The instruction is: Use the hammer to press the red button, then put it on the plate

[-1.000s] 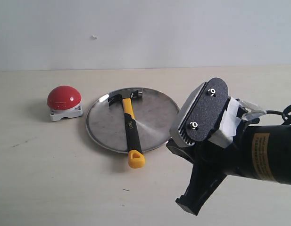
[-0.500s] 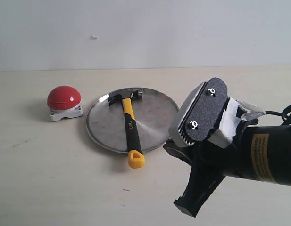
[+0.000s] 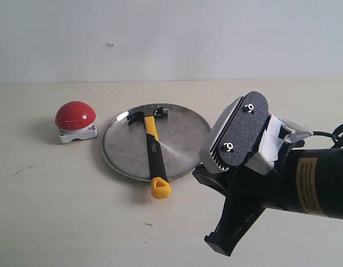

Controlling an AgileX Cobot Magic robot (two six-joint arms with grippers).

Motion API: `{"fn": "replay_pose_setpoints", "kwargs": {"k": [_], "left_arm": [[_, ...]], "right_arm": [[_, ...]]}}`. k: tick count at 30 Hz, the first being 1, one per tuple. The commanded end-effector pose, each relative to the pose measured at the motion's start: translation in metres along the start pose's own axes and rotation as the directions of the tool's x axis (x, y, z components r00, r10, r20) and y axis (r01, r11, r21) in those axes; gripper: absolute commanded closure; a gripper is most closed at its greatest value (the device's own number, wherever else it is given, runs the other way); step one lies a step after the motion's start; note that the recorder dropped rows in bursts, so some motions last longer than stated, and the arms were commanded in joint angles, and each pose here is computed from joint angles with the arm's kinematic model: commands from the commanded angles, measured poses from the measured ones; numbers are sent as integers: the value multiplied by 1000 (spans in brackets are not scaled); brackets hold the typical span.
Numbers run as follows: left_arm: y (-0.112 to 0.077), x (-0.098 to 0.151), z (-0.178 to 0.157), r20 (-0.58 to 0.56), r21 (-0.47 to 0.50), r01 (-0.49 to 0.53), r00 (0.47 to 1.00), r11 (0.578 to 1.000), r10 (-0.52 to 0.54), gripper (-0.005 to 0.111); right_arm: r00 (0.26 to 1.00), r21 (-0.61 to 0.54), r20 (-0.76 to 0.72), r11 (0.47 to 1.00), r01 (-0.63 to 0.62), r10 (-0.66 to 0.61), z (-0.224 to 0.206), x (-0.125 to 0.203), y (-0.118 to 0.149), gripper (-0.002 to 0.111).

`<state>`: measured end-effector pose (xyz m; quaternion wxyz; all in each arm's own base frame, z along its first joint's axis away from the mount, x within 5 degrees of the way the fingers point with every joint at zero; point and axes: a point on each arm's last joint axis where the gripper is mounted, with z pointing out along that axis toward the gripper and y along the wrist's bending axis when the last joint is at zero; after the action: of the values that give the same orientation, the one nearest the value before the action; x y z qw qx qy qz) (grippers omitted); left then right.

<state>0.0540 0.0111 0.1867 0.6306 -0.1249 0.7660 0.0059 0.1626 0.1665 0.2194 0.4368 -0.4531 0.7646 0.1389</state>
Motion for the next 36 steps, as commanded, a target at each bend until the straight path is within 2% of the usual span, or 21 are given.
{"fn": "replay_pose_setpoints", "kwargs": {"k": [1, 14, 15, 18, 19, 23, 26, 29, 30, 33, 36], "left_arm": [[0, 1, -1, -7, -1, -6, 1000, 1000, 6, 107], [0, 1, -1, -7, -1, -6, 1000, 1000, 6, 107], [0, 1, -1, -7, -1, -6, 1000, 1000, 6, 107], [0, 1, -1, -7, -1, -6, 1000, 1000, 6, 107], [0, 1, -1, -7, -1, -6, 1000, 1000, 6, 107], [0, 1, -1, -7, -1, -6, 1000, 1000, 6, 107], [0, 1, -1, -7, -1, -6, 1000, 1000, 6, 107], [0, 1, -1, -7, -1, -6, 1000, 1000, 6, 107], [0, 1, -1, -7, -1, -6, 1000, 1000, 6, 107], [0, 1, -1, -7, -1, -6, 1000, 1000, 6, 107], [0, 1, -1, -7, -1, -6, 1000, 1000, 6, 107]], "right_arm": [[1000, 0, 1, 1000, -3, 3, 0, 0, -1, 108], [1000, 0, 1, 1000, -3, 3, 0, 0, -1, 108], [1000, 0, 0, 1000, 5, -5, 0, 0, -1, 108], [983, 29, -24, 983, 184, -183, 0, 2, -4, 108], [979, 32, -27, 979, 201, -200, 0, 2, -4, 108], [979, 43, 13, 978, 205, -205, -8, -3, -4, 108], [973, 108, 91, 974, 200, -210, -31, -14, -9, 108], [975, 184, 221, 983, -13, -29, -64, -22, -23, 108], [956, 206, 284, 970, -131, 69, -79, -23, -30, 108], [834, 239, 466, 865, -441, 297, -118, -20, -49, 108], [706, 260, 611, 752, -606, 358, -153, -9, -56, 108]]}}
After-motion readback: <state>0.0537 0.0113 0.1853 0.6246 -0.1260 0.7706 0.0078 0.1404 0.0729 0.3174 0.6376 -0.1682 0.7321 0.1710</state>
